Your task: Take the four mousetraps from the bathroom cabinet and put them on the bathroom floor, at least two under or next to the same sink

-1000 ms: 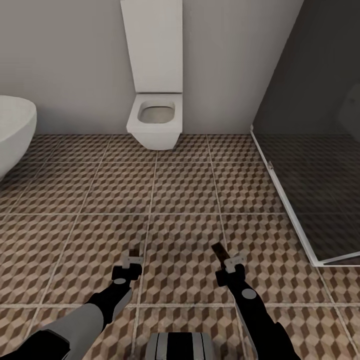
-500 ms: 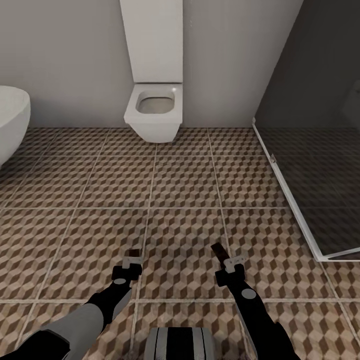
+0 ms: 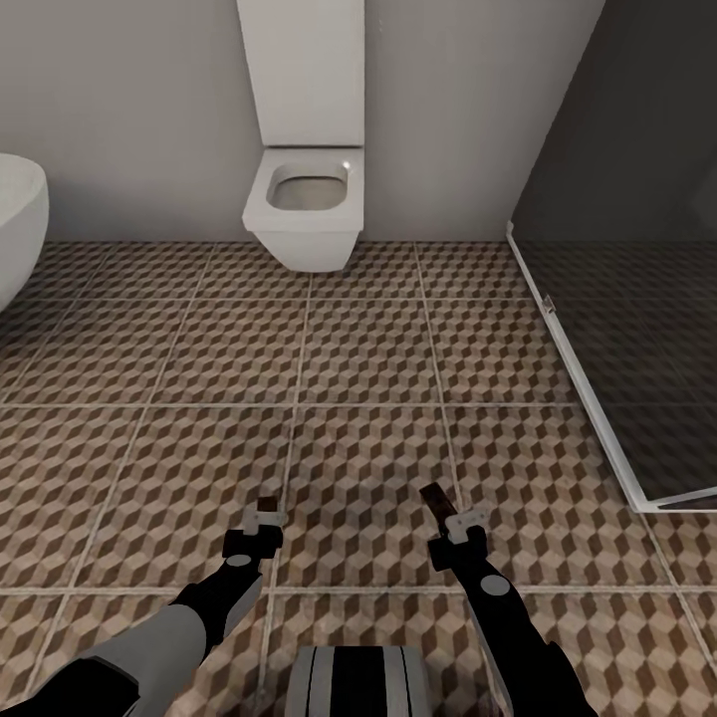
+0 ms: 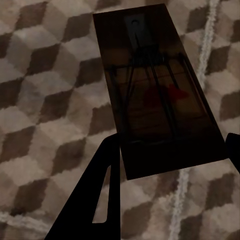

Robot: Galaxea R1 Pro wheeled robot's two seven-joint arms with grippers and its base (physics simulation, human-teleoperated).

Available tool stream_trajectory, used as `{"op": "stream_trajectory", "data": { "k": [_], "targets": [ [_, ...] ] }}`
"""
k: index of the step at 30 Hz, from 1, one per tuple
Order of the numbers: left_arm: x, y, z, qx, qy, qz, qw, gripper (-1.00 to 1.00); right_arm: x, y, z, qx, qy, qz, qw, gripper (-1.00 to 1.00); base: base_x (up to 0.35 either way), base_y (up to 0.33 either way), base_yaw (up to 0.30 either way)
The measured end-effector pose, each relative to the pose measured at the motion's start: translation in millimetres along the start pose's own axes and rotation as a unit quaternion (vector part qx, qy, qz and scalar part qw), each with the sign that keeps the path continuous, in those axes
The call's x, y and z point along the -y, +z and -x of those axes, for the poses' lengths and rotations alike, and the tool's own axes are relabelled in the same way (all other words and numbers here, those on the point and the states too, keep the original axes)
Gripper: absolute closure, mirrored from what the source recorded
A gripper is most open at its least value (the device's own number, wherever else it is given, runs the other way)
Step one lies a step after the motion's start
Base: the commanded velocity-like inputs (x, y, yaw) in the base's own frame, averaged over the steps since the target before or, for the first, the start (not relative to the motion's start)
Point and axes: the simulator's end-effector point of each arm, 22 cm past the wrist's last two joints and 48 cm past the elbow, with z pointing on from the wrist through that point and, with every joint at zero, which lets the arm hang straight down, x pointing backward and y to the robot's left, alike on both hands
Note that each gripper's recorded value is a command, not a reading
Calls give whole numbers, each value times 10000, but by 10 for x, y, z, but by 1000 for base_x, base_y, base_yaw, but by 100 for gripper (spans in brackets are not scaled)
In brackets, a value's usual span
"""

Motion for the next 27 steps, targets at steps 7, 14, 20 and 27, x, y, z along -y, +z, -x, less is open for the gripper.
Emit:
{"op": "stream_trajectory", "data": {
  "k": [7,14,20,27],
  "targets": [
    [3,-1,4,2,-1,-2,10000,100,-5,-1,1,2,-5,4,10000,100,89,55,0],
    [-1,-1,9,6,-1,1,10000,100,-8,-1,2,4,-8,7,10000,100,245,201,0],
    [-1,-2,5,3,-1,2,10000,100,-11,-1,2,4,-11,10,10000,100,264,235,0],
    [1,-2,6,4,-2,0,10000,100,-11,-1,4,6,-13,10,10000,100,266,237,0]
  ]
}}
